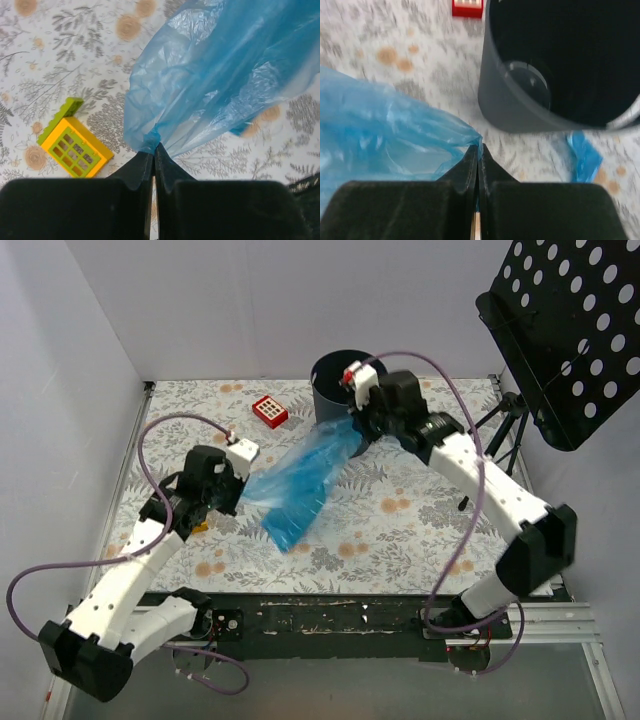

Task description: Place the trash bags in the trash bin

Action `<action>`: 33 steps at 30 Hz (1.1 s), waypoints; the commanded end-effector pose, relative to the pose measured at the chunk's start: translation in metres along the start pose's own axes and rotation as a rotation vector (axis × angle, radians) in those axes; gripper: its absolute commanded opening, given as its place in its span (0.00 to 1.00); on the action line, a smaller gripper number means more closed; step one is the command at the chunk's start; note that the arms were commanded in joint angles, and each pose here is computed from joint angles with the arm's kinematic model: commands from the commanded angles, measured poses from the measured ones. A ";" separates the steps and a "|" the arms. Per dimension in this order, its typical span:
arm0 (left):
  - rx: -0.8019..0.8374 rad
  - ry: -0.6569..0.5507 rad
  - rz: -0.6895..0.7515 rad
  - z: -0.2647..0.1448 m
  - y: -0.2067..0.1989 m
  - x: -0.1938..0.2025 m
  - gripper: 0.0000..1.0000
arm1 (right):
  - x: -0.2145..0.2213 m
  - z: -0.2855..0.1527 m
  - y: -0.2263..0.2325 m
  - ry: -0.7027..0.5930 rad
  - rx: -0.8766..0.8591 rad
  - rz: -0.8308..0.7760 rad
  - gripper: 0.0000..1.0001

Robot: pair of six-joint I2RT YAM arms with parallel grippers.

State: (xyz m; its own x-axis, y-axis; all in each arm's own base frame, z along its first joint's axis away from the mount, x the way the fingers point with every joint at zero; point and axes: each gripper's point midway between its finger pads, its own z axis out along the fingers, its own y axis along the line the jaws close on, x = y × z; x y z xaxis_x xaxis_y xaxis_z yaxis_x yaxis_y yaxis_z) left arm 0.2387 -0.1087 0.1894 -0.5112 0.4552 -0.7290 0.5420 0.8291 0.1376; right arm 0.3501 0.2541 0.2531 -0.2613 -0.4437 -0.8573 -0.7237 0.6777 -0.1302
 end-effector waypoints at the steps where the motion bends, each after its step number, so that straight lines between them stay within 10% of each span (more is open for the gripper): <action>1: -0.199 -0.182 -0.235 -0.018 0.063 -0.074 0.00 | -0.092 0.036 -0.007 -0.129 -0.041 0.092 0.01; 6: -0.304 -0.543 -0.190 -0.063 0.129 -0.243 0.00 | -0.270 0.038 -0.064 -0.573 0.137 -0.100 0.01; 10: -0.392 -1.009 -0.031 -0.168 0.159 -0.402 0.00 | -0.394 -0.124 -0.083 -1.373 0.597 -0.479 0.01; 14: -0.564 -1.408 0.188 -0.278 0.145 -0.464 0.00 | -0.425 -0.226 -0.033 -1.692 0.799 -0.865 0.01; 17: -0.666 -1.424 0.294 -0.267 0.129 -0.429 0.00 | -0.401 -0.240 -0.054 -1.576 0.866 -0.672 0.01; 19: -0.376 -1.142 0.632 -0.147 0.065 -0.339 0.00 | -0.331 -0.165 -0.066 -1.224 0.752 -0.599 0.01; 21: 0.416 -0.528 1.326 -0.019 -0.063 -0.064 0.00 | -0.051 -0.004 0.074 -0.458 -0.299 -1.033 0.01; 22: 0.685 -0.290 1.643 -0.020 -0.075 0.054 0.00 | 0.131 -0.030 0.131 -0.064 -0.795 -1.287 0.01; 23: 0.816 -0.360 1.531 -0.037 -0.109 0.090 0.00 | 0.233 -0.086 0.157 0.145 -1.098 -1.181 0.01; 25: 0.727 -0.494 1.184 -0.051 -0.129 0.072 0.00 | 0.240 -0.109 0.178 0.093 -1.033 -0.881 0.01; 29: 0.603 -0.692 1.111 -0.083 -0.128 0.025 0.00 | 0.144 -0.126 0.174 -0.224 -0.755 -0.756 0.01; 33: 0.602 -0.580 0.923 -0.093 -0.118 0.002 0.00 | 0.082 -0.131 0.148 -0.269 -0.559 -0.675 0.01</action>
State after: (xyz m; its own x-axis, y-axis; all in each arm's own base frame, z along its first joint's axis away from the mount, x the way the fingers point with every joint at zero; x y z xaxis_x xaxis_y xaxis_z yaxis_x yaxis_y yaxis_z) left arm 0.1102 -0.1627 0.1879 0.6154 0.4925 -0.6154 0.7648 -0.1839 0.6175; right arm 0.1080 0.2087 0.1193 0.4481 -0.5837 -0.6771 -0.8932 -0.3243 -0.3115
